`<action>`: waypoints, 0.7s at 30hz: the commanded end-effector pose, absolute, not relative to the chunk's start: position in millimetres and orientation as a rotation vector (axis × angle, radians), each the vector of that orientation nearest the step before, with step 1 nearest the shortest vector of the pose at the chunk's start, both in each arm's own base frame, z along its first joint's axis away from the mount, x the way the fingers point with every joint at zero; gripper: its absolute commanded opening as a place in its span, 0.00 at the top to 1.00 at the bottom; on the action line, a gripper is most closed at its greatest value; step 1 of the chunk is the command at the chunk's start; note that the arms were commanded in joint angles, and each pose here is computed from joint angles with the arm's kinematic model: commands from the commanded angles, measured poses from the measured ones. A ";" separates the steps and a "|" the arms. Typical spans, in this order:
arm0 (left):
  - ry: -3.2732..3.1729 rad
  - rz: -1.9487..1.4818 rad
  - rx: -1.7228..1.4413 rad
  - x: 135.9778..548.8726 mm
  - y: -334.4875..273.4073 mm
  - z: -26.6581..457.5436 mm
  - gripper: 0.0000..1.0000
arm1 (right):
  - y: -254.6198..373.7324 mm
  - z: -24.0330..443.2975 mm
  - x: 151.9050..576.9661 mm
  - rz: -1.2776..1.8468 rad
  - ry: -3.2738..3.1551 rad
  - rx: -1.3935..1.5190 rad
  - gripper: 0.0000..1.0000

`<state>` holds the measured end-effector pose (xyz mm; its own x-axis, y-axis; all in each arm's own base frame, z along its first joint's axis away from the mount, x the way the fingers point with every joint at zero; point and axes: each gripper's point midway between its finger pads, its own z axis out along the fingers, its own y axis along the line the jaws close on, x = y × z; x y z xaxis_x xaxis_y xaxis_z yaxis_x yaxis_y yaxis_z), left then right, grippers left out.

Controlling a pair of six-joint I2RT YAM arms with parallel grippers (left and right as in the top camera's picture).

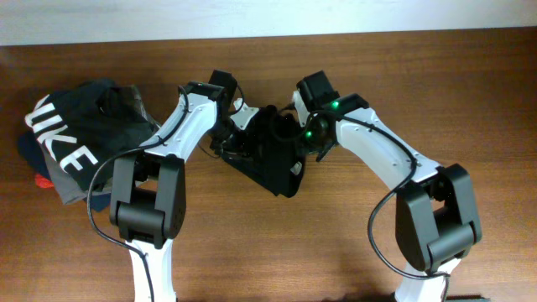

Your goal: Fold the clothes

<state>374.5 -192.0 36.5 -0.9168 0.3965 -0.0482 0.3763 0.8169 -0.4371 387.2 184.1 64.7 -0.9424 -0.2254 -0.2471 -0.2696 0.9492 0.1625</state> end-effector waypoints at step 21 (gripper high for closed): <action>-2.943 0.707 -0.592 374.4 -178.2 37.9 0.29 | 109.6 85.1 380.2 0.154 2.941 -0.309 0.70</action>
<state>372.0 -189.0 37.0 -0.9202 0.3900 -0.0324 0.3629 0.8193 -0.4439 383.0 92.2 55.7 -0.9828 -0.1250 -0.1359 -0.1175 0.9911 -0.0618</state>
